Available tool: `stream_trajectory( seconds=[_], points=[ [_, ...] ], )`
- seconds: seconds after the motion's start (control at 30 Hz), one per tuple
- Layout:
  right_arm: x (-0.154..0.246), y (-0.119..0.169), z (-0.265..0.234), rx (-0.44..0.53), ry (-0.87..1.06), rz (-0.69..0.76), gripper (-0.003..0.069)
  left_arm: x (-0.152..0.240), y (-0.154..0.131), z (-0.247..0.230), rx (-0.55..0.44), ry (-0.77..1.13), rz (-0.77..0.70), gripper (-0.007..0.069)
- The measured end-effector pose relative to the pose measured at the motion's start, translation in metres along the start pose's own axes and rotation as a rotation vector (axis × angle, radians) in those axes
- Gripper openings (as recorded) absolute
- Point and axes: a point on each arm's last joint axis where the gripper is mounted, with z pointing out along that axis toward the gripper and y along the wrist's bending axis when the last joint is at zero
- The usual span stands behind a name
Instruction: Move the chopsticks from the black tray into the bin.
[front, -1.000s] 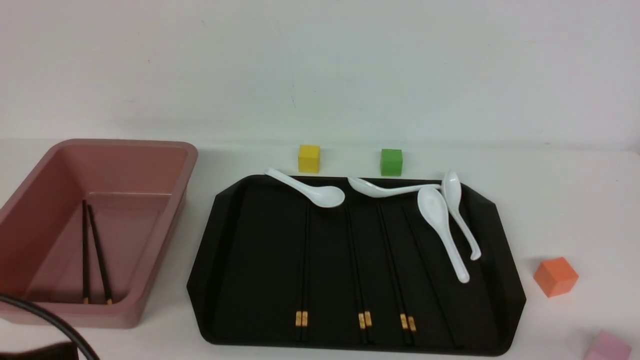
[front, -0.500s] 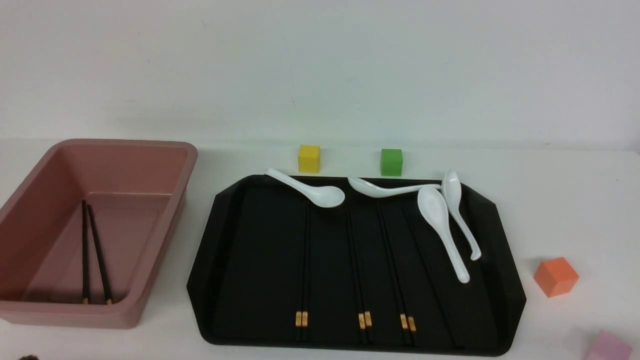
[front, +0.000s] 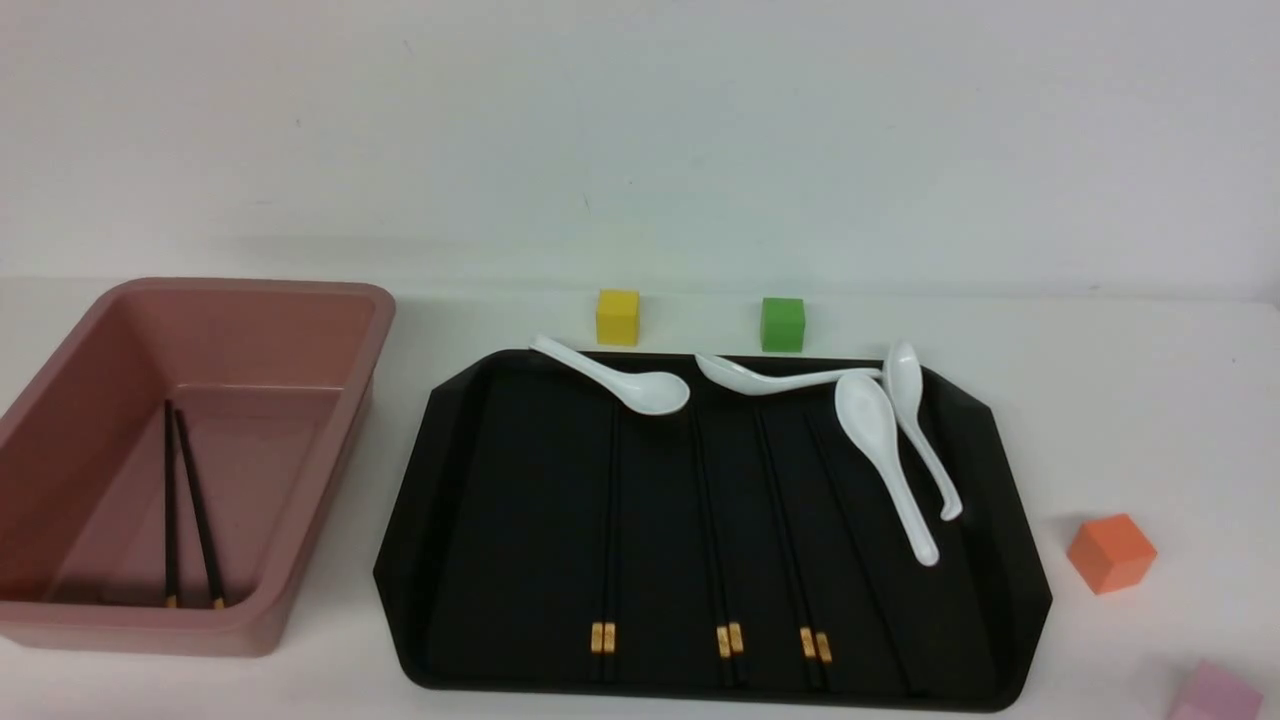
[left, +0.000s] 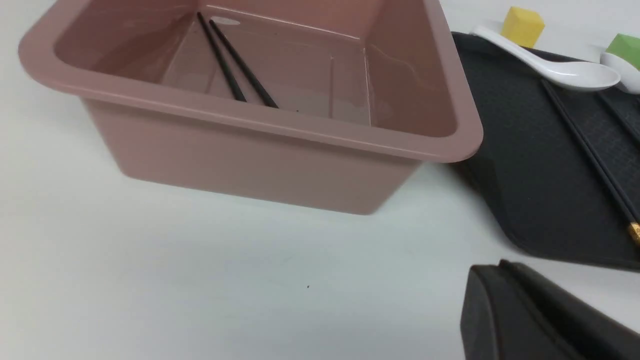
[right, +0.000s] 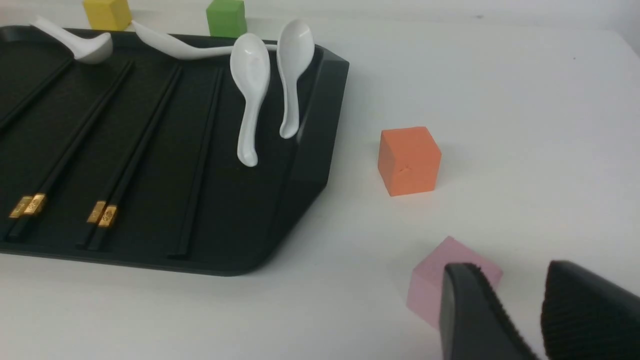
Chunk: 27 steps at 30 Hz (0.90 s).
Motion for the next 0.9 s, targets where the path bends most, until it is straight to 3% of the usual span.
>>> stream_trajectory(
  seconds=[0.9],
  points=[
    [0.0, 0.0, 0.0, 0.0, 0.0, 0.002, 0.024, 0.0001, 0.0, 0.0, 0.0, 0.001, 0.0, 0.0011]
  ],
)
